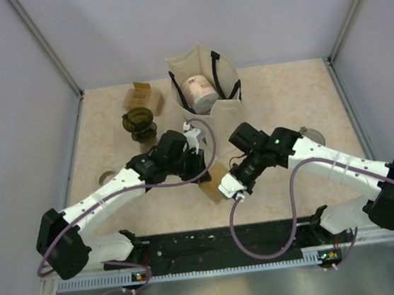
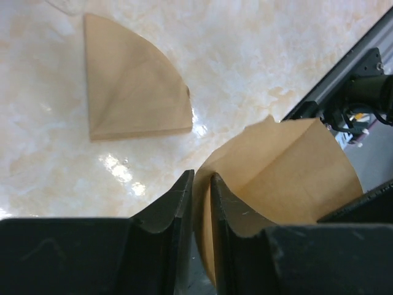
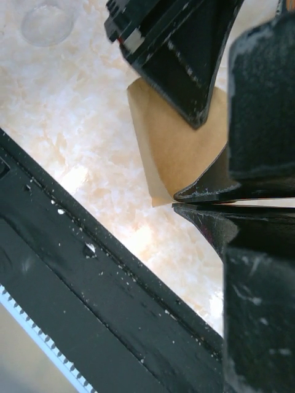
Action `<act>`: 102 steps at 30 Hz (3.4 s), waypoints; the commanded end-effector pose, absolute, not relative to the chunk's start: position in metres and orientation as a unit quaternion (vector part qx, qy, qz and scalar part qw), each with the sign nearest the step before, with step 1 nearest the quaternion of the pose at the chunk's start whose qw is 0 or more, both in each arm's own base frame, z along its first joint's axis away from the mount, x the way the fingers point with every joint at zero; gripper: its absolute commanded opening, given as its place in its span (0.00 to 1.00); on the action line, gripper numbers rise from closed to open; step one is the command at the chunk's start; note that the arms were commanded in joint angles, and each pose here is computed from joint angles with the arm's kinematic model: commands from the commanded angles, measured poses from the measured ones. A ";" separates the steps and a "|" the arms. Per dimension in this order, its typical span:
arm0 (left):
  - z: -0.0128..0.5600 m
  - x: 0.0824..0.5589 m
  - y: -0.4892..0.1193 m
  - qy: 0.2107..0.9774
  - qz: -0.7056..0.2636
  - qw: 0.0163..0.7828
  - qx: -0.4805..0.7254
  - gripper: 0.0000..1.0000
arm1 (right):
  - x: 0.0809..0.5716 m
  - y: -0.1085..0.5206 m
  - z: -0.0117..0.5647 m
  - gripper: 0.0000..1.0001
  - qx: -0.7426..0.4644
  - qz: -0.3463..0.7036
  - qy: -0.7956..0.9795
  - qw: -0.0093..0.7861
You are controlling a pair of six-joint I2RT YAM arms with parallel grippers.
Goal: Place the coffee filter in the dripper
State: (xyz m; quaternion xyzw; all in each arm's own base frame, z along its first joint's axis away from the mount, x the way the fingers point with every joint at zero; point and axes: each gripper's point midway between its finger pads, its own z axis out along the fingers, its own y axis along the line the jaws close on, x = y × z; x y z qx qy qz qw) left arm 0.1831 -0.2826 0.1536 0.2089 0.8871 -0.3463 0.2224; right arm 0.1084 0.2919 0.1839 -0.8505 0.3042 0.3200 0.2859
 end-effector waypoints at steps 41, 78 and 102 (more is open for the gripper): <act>0.178 0.198 -0.273 0.878 -0.316 0.284 0.222 0.00 | 0.118 0.291 0.198 0.02 -0.838 0.212 0.349 0.362; 0.361 0.294 -0.164 0.786 -0.131 0.601 -0.059 0.00 | 0.238 0.206 0.334 0.99 -0.183 0.146 0.604 0.762; 0.362 0.411 -0.074 0.751 -0.175 0.593 -0.231 0.00 | 0.244 0.185 0.318 0.99 -0.151 0.106 0.614 0.767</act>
